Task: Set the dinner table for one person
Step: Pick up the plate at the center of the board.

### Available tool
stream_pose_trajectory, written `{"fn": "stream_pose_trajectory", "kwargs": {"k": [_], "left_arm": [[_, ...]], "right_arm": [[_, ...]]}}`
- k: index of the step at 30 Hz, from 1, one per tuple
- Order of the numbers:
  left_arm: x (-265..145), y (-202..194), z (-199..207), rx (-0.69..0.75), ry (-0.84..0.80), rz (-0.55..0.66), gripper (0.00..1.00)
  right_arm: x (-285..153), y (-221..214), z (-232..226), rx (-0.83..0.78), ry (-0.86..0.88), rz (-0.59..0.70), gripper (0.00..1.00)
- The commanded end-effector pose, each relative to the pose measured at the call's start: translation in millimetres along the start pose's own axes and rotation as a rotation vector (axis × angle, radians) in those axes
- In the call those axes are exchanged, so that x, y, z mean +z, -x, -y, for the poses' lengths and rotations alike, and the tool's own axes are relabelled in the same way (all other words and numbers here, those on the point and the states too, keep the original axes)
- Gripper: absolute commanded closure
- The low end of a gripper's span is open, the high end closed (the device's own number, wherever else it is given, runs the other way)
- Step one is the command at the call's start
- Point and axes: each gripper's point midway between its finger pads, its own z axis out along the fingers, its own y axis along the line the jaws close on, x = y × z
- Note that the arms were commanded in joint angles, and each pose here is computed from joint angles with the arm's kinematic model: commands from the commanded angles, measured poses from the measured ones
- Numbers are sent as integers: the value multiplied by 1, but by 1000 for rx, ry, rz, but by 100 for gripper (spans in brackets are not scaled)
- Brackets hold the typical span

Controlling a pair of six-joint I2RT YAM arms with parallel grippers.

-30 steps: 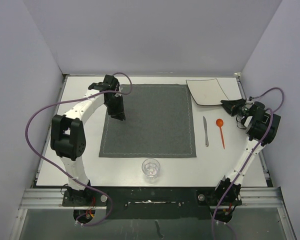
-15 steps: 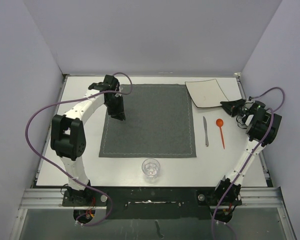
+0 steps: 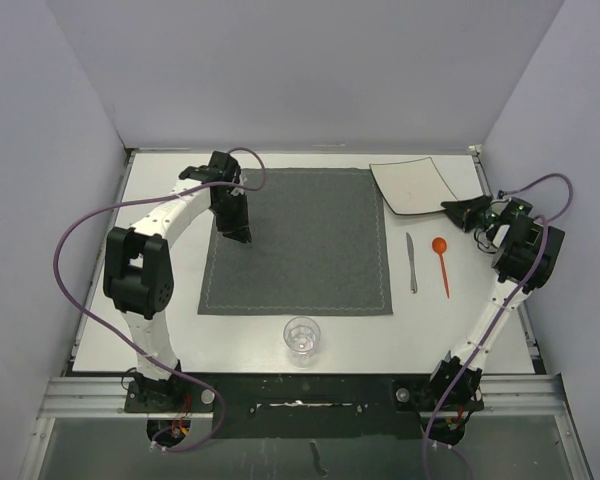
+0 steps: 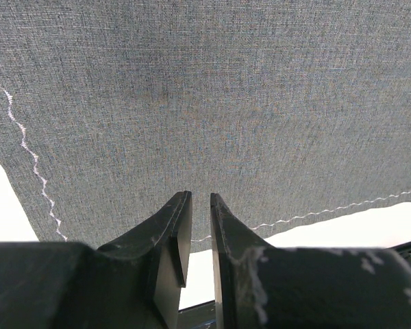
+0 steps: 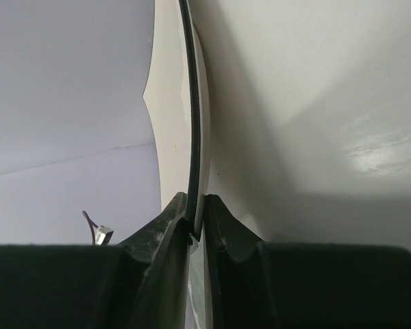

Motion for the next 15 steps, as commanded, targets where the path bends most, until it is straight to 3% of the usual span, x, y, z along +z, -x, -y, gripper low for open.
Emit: {"fn": "stream_pose_trajectory", "kwargs": {"k": [1, 15], "left_arm": [[4, 3, 7, 20, -22, -1, 84], [7, 1, 7, 27, -19, -14, 84]], "right_arm": [[-28, 28, -116, -221, 158, 59, 100], [-27, 19, -143, -284, 181, 47, 100]]}}
